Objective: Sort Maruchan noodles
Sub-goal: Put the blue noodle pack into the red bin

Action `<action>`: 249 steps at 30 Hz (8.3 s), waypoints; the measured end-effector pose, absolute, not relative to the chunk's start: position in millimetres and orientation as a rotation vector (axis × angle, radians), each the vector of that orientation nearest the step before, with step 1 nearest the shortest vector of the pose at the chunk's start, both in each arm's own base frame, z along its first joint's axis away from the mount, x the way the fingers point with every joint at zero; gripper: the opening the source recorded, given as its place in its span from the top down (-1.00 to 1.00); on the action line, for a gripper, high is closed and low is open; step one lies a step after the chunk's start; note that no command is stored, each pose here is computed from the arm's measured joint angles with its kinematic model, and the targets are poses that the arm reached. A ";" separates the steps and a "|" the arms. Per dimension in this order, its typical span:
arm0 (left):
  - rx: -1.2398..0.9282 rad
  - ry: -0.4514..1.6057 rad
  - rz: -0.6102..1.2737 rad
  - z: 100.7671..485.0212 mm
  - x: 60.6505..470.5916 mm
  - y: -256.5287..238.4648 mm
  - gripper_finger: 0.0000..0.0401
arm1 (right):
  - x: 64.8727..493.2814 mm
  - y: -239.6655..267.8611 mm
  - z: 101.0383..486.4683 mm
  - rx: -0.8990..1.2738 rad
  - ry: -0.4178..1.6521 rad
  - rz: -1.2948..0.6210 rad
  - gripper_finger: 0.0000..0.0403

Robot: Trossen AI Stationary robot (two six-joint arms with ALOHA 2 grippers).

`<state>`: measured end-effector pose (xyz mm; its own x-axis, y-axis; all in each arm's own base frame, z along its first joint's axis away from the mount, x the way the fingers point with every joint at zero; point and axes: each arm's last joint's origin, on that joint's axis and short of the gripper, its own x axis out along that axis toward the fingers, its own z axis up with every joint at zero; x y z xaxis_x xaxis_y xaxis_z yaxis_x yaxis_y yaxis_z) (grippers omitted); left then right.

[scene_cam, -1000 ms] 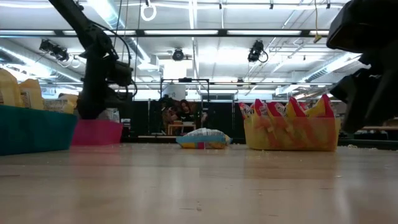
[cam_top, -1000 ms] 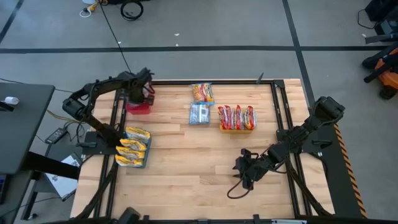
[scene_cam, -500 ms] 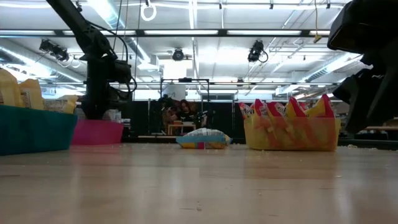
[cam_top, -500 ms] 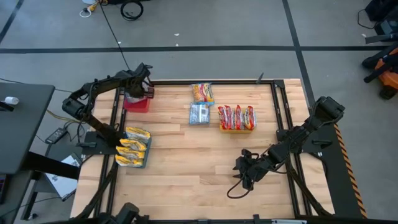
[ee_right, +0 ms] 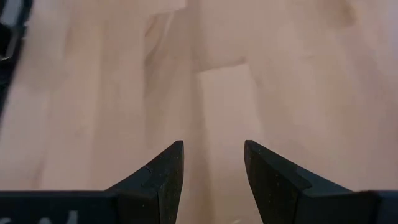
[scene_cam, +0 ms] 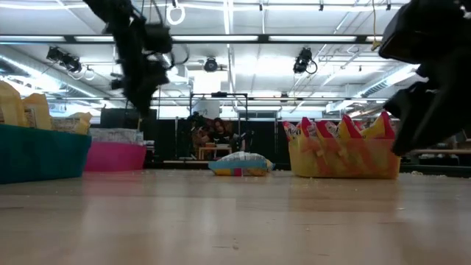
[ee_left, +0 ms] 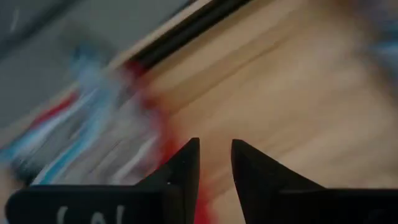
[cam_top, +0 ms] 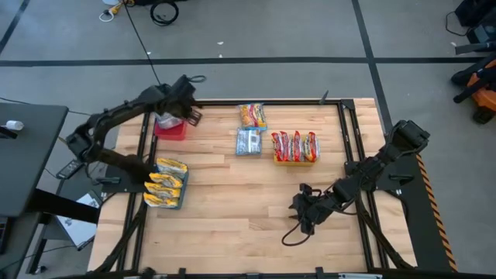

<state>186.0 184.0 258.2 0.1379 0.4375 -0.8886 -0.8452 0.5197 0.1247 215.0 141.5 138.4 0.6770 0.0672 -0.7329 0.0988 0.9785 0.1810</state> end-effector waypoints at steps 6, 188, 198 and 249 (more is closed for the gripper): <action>-0.243 0.836 0.677 249.3 252.4 121.0 0.46 | 224.5 125.6 138.8 0.154 0.819 -0.051 0.14; -0.830 1.301 0.452 184.2 188.5 147.0 0.42 | 202.5 133.3 166.6 0.238 0.764 -0.047 0.14; -0.420 0.868 0.629 201.2 224.6 179.4 0.42 | 201.3 135.1 166.6 0.306 0.768 -0.063 0.14; -0.543 0.979 1.117 210.2 188.8 214.3 0.67 | 191.4 149.8 167.7 0.363 0.745 -0.054 0.14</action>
<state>188.8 214.3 210.2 0.1084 0.4918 -0.8639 -0.9213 0.3762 0.0986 191.4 149.8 167.7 0.7368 0.0793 -0.6715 0.1757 0.9365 0.3034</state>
